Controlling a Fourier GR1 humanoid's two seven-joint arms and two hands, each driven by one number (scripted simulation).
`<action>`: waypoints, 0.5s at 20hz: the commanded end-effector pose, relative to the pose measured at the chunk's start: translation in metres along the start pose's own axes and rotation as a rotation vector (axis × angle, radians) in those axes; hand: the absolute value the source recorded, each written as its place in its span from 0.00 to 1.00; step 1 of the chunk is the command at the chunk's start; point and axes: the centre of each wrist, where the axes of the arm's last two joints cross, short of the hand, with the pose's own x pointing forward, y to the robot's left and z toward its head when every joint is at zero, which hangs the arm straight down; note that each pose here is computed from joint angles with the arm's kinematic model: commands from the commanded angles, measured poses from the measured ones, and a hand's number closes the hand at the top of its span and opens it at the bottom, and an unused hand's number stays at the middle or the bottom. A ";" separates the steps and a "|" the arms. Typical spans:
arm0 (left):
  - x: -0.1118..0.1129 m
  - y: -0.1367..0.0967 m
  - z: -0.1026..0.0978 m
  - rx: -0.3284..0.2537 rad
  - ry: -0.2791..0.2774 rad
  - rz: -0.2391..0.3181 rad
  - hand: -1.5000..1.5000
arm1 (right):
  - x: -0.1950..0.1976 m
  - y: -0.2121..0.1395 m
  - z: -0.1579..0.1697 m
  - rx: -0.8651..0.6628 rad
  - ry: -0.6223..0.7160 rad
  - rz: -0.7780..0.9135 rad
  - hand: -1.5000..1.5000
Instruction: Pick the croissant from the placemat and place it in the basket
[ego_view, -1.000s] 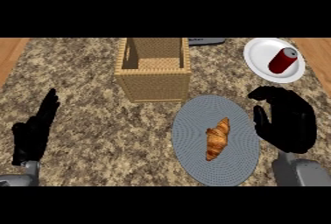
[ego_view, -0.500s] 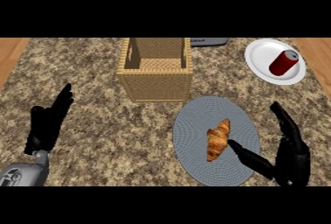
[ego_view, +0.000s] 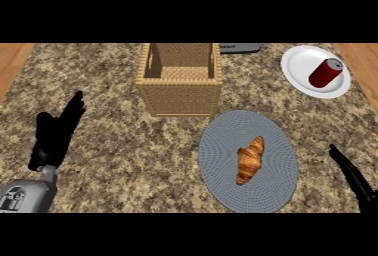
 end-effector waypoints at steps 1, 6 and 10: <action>-0.005 -0.005 0.004 -0.005 0.008 -0.007 0.50 | 0.036 -0.022 0.018 0.221 0.078 0.067 0.00; 0.007 -0.016 -0.013 -0.037 -0.015 0.000 0.50 | 0.096 -0.040 0.028 0.225 0.104 0.026 0.00; 0.007 -0.023 -0.023 -0.032 -0.011 -0.003 0.50 | 0.094 -0.028 0.025 0.207 0.134 0.019 0.00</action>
